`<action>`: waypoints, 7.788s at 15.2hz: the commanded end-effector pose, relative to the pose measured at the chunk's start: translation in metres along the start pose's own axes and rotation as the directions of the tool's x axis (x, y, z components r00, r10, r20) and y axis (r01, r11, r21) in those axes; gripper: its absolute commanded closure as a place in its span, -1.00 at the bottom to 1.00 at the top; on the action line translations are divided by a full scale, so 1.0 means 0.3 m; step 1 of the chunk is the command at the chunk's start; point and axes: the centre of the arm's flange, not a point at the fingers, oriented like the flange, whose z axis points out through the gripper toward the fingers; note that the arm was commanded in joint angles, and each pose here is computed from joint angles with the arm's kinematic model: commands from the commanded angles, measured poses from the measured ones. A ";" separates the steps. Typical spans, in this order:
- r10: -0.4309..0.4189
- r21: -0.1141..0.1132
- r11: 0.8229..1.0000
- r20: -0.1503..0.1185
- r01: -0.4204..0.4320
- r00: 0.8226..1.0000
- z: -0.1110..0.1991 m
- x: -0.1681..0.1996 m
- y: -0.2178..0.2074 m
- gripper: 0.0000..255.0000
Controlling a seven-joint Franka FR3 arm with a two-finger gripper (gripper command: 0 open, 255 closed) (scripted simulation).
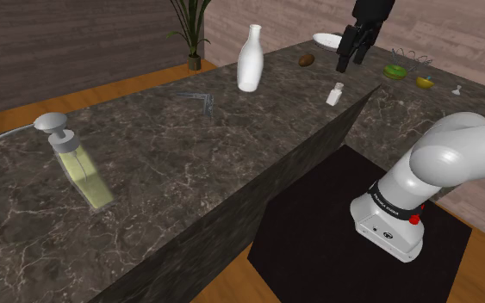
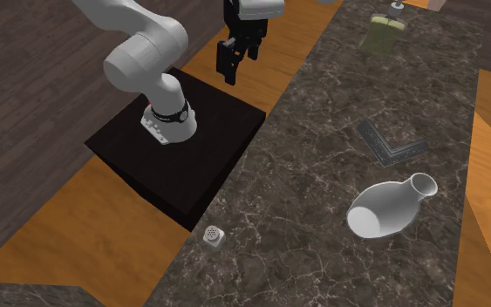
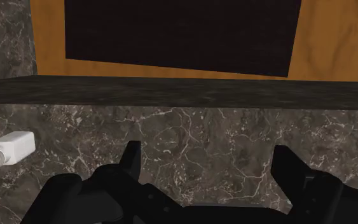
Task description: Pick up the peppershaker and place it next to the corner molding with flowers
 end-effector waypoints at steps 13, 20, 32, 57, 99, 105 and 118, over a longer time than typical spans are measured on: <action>-0.037 0.019 0.999 -0.138 0.040 0.990 0.287 0.022 0.449 -1.00; -0.057 0.027 0.998 -0.218 0.064 0.974 0.456 0.061 0.707 -1.00; -0.079 0.034 0.995 -0.315 0.095 0.946 0.713 0.153 1.018 -1.00; -0.079 0.034 0.995 -0.315 0.095 0.946 0.737 0.174 1.014 1.00; -0.079 0.034 0.995 -0.315 0.095 0.946 0.210 0.465 0.550 1.00; -0.079 0.034 0.995 -0.315 0.095 0.946 0.196 0.615 0.334 1.00; -0.079 0.034 0.995 -0.315 0.095 0.946 0.165 0.940 -0.136 1.00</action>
